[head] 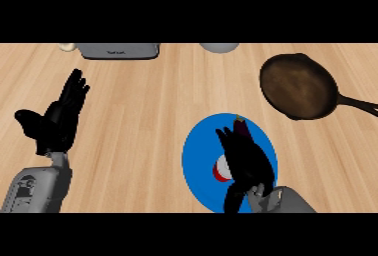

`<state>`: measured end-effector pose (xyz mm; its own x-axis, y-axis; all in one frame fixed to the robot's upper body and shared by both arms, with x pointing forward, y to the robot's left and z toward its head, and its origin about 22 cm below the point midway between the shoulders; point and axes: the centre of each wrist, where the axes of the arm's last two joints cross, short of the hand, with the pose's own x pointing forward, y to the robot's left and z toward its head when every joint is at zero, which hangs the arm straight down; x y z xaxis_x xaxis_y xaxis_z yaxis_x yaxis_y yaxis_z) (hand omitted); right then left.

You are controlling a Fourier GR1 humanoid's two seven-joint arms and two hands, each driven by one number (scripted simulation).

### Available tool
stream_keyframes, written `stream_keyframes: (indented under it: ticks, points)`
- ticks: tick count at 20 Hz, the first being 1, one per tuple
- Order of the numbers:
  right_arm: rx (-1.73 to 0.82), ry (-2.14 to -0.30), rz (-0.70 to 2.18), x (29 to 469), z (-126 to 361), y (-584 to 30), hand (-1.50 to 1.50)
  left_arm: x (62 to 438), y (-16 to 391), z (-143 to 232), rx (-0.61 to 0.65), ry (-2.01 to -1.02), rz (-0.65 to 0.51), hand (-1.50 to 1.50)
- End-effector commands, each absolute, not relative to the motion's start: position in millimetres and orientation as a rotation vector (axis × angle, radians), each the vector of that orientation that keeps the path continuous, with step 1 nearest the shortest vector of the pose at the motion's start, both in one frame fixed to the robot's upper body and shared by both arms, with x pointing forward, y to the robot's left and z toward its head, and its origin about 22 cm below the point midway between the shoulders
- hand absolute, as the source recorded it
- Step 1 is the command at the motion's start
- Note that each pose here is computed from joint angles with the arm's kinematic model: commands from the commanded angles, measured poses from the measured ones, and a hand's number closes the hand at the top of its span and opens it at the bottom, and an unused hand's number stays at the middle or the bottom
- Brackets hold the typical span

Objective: Pick the can from the plate and place it in the pan

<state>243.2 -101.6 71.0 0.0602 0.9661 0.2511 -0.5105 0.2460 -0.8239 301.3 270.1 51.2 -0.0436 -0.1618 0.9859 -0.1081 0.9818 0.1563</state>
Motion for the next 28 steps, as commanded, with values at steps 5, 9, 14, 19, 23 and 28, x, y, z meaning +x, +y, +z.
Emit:
stream_keyframes:
  ticks: [5,9,14,19,23,28]
  points:
    - [-0.574,-0.852,1.257,267,47,-93,-1.50,305,278,50,0.209,-1.616,-0.050,0.00]
    - [-0.560,-0.940,1.378,250,39,-96,1.50,280,277,42,0.202,-1.617,-0.049,0.00]
    - [-0.578,-0.949,1.355,251,47,-98,1.50,305,286,41,0.181,-1.617,-0.051,0.00]
    - [-0.631,-0.997,1.310,240,31,-84,1.50,290,280,35,0.209,-1.616,-0.047,0.00]
    - [-0.686,-1.046,1.269,248,47,-62,1.50,302,274,65,0.200,-1.623,-0.042,0.00]
    - [-0.853,-1.187,1.188,274,55,-32,1.50,299,280,35,0.178,-1.634,-0.073,0.00]
